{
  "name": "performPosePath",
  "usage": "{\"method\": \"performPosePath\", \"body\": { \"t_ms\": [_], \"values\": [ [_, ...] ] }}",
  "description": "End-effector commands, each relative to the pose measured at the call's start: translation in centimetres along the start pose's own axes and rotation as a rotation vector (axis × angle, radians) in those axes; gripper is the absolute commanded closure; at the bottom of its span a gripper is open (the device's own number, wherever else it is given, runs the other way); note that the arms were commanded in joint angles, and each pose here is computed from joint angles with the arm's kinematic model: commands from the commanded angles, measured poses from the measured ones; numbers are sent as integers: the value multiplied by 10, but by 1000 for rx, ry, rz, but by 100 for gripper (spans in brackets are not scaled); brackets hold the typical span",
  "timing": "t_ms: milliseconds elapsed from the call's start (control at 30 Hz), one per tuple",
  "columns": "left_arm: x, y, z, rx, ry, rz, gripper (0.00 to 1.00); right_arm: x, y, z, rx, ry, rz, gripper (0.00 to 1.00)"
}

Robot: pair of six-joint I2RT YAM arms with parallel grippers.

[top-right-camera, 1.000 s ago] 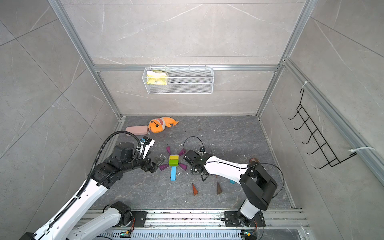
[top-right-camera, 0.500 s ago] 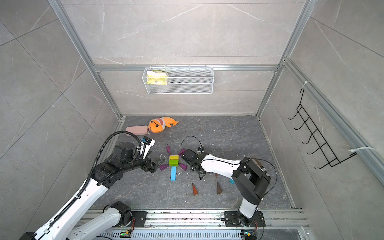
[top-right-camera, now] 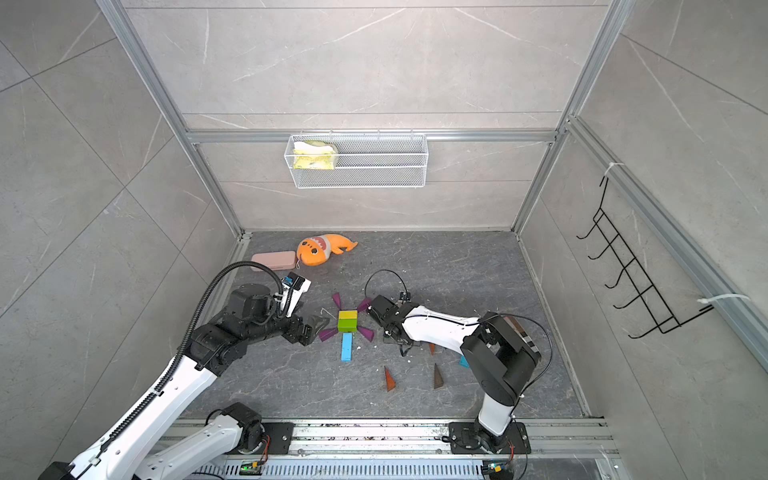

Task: Assemble a small pinwheel with building blocks
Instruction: Assemble the building block at the center of the board.

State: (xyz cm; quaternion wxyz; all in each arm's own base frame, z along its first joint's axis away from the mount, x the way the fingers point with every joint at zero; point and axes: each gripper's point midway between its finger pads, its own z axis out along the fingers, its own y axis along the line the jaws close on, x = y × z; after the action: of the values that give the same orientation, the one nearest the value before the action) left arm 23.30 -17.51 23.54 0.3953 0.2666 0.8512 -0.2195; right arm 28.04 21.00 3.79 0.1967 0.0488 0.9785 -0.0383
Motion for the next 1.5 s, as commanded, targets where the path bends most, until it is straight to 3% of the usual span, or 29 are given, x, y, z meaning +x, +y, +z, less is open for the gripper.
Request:
{"method": "performPosePath", "body": {
  "t_ms": [0, 100, 267, 633, 1467],
  "values": [
    [-3, -2, 1, 16, -11, 25, 0, -7, 8, 4, -13, -10, -3, 30],
    [-2, -1, 1, 12, -10, 25, 0, -5, 8, 7, -13, 0, -7, 39],
    [-3, -1, 2, 11, -9, 25, 0, -2, 5, 9, -39, 7, -35, 45],
    [0, 2, 4, 0, 3, 22, 0, -5, -20, 6, -87, 39, -210, 47],
    [1, 6, 6, -10, 13, 17, 0, -21, -33, 14, -58, 58, -148, 47]
  ]
}}
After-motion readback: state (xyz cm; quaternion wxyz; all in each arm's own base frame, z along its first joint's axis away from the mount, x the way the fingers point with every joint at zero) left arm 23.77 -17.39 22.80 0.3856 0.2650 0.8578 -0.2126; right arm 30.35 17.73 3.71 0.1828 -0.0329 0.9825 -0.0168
